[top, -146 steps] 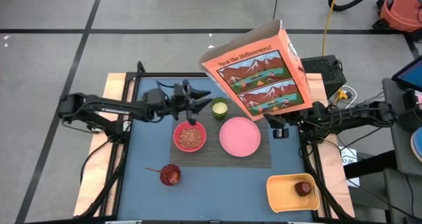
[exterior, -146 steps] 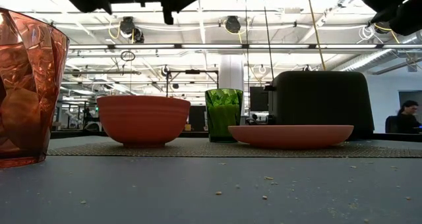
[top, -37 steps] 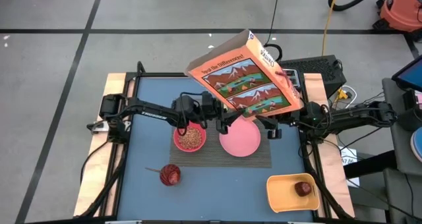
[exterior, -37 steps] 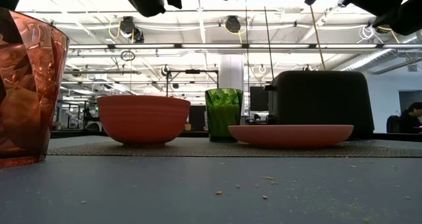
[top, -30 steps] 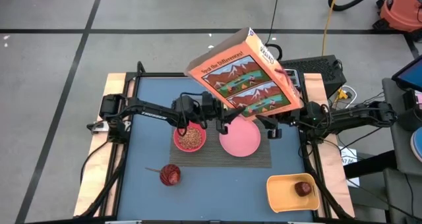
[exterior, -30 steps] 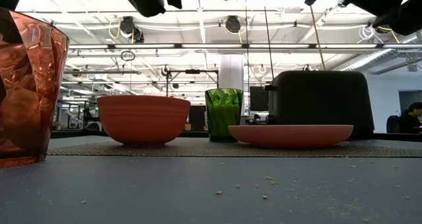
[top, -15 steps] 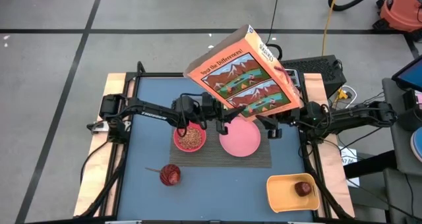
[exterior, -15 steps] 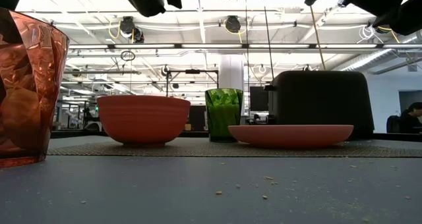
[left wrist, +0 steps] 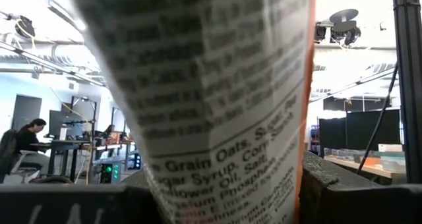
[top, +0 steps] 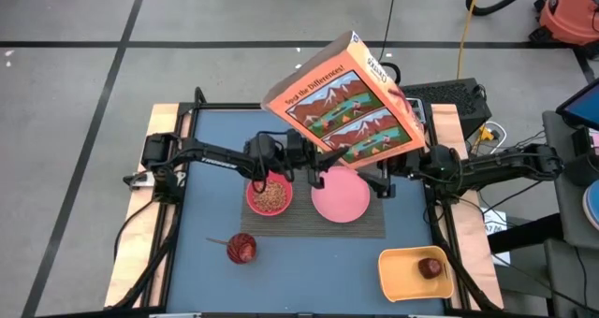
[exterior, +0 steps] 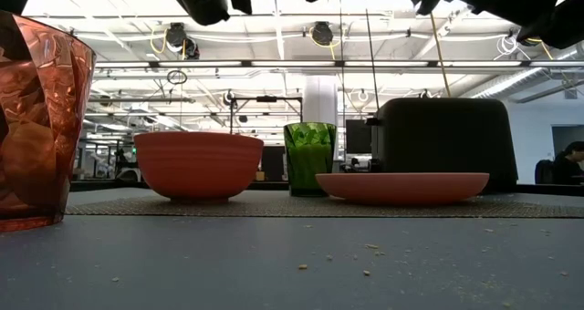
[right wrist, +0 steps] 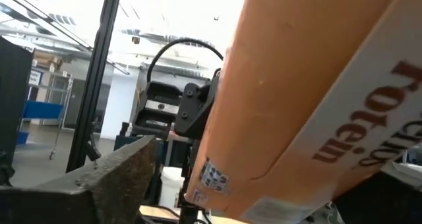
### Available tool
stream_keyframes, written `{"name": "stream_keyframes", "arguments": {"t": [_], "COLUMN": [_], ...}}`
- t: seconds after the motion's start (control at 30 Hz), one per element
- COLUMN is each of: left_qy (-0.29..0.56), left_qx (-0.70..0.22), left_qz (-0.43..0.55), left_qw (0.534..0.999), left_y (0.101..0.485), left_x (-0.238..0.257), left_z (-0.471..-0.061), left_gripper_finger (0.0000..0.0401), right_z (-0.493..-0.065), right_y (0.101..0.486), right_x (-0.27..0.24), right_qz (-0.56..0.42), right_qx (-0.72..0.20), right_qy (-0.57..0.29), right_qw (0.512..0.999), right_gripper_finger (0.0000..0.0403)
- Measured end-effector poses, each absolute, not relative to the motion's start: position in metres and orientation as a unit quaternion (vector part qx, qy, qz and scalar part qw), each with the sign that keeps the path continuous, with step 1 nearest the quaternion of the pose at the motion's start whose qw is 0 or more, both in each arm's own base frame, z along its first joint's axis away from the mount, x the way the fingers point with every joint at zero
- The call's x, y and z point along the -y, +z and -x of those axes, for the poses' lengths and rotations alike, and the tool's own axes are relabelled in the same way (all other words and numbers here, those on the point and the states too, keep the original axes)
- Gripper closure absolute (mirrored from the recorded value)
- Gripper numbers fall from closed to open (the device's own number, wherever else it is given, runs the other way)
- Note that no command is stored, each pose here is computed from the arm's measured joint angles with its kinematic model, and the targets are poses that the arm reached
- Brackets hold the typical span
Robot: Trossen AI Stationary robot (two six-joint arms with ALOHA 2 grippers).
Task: Arrange a breakfast setting
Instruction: Pour the cereal into the red bowl
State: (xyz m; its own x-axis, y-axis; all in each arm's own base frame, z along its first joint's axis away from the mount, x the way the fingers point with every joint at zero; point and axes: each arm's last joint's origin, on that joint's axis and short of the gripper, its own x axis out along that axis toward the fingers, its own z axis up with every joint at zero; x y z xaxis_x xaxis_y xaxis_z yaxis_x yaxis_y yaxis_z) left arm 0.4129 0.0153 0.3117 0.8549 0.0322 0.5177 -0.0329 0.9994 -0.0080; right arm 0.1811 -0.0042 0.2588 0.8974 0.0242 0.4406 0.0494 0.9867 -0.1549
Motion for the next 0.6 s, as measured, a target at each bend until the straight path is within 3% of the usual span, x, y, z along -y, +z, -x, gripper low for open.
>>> {"name": "stream_keyframes", "arguments": {"t": [0.33,0.6], "left_qy": [0.021,0.045], "left_qx": [0.276,0.268], "left_qz": [-0.003,-0.019], "left_qw": [0.961,0.962], "left_y": [0.318,0.344], "left_x": [-0.023,-0.031], "left_z": [-0.409,-0.392], "left_gripper_finger": [0.0231,0.0231], "right_z": [-0.176,-0.170], "right_y": [0.260,0.259], "right_x": [0.004,0.004], "right_qz": [0.079,0.089], "right_qx": [0.215,0.180], "right_qy": [-0.009,-0.005], "right_qw": [0.973,0.980], "right_gripper_finger": [0.0008,0.0007]}}
